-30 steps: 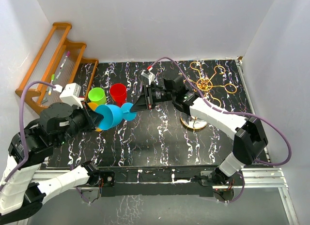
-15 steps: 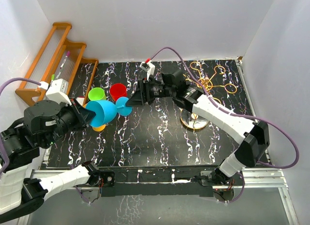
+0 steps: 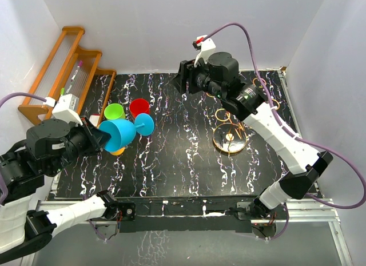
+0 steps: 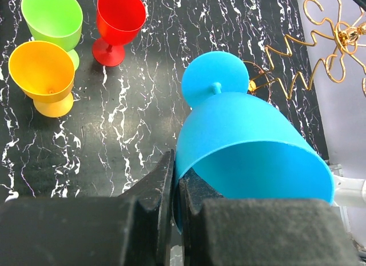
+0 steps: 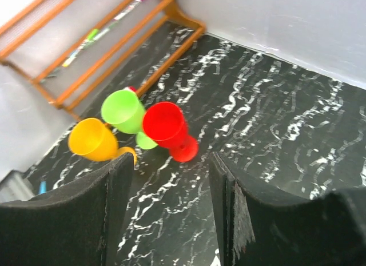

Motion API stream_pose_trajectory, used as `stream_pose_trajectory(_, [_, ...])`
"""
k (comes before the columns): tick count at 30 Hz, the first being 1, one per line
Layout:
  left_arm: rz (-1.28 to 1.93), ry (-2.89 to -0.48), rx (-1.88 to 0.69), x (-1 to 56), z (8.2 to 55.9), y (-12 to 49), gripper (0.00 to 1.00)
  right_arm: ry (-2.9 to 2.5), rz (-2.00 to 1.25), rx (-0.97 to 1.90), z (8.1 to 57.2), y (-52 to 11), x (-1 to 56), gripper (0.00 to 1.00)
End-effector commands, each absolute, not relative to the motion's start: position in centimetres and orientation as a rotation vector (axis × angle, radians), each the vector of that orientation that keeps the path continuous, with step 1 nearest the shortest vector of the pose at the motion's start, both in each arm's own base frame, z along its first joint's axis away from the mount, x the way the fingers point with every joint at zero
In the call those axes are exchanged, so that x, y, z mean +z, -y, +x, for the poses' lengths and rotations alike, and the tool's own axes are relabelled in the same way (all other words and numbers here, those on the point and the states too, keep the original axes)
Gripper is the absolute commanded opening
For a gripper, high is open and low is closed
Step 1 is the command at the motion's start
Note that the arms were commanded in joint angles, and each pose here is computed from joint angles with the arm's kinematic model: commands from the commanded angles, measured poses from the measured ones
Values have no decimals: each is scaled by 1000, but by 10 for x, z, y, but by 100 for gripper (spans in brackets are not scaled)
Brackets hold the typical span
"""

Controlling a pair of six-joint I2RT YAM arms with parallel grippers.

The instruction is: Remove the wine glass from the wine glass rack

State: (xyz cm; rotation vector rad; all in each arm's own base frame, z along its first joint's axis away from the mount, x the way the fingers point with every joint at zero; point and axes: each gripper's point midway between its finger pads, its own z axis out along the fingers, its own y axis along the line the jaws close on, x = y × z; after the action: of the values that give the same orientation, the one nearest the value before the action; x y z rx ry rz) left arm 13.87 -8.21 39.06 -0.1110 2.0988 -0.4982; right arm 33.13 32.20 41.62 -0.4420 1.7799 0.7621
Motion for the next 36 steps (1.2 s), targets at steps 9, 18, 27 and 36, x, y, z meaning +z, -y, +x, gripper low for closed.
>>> stream_pose_trajectory(9, [-61,-2243,-223,336,178,100,0,-1600,-294,584,321,-259,465,57])
stream_pose_trajectory(18, [70,-2359,46,280,233,131,0,-1482,-203,549,287,-208,499,54])
stream_pose_trajectory(27, [-67,-2511,-94,225,280,112,0,-1503,-168,464,282,-185,483,54])
stream_pose_trajectory(36, [-101,-2613,-15,193,278,91,0,-1518,-133,413,284,-174,471,54])
